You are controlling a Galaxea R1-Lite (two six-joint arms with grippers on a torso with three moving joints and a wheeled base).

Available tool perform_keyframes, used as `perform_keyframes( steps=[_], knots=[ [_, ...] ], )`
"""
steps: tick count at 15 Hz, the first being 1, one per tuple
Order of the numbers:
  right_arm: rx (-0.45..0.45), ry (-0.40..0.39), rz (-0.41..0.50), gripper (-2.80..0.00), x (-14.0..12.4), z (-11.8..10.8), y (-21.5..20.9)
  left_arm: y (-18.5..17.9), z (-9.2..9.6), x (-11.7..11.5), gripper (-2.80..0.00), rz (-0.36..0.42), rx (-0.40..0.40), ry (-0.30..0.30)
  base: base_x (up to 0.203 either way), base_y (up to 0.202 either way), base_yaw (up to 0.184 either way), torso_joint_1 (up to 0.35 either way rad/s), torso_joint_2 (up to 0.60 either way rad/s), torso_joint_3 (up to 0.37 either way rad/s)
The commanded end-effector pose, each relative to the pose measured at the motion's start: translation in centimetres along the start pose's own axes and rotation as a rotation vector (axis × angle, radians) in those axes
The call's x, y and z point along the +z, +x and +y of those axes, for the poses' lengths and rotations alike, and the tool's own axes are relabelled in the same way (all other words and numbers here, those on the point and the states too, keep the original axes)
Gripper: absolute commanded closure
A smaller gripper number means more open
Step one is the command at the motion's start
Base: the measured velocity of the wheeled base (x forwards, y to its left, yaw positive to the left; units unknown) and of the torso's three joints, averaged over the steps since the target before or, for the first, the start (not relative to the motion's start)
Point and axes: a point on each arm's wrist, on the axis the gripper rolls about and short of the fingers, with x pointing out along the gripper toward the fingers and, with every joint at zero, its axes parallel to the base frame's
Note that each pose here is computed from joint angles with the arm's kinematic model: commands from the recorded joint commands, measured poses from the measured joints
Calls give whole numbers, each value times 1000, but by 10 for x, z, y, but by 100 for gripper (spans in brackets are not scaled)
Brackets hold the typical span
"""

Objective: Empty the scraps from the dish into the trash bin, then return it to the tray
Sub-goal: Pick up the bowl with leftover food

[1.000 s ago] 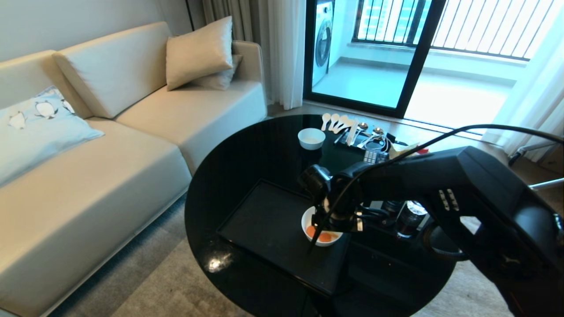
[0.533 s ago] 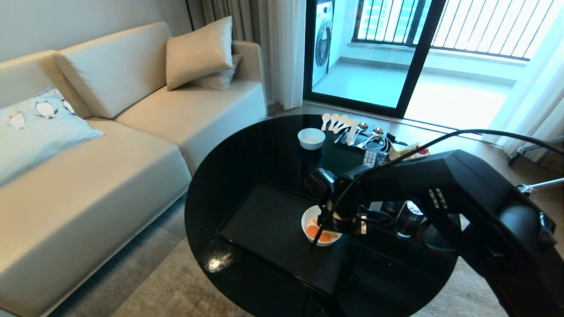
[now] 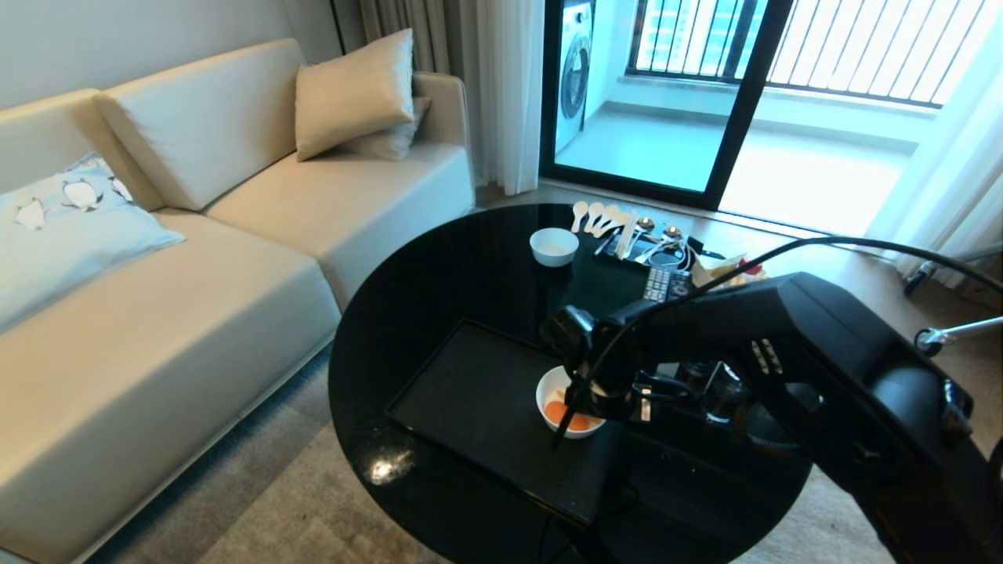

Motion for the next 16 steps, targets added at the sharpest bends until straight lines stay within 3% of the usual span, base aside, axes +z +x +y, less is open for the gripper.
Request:
perform_keyframes(
  steps=[1, 5, 6, 16],
  knots=[
    [-9, 0, 5, -280, -1, -1, 1, 0, 0, 0, 0, -1, 0, -1, 0, 0, 0, 0, 0, 0],
    [-16, -3, 10, -280, -3, 0, 4, 0, 0, 0, 0, -1, 0, -1, 0, 0, 0, 0, 0, 0],
    [-18, -6, 12, 0, -4, 0, 4, 0, 0, 0, 0, -1, 0, -1, 0, 0, 0, 0, 0, 0],
    [-40, 13, 33, 0, -10, 0, 15, 0, 0, 0, 0, -1, 0, -1, 0, 0, 0, 0, 0, 0]
  ],
)
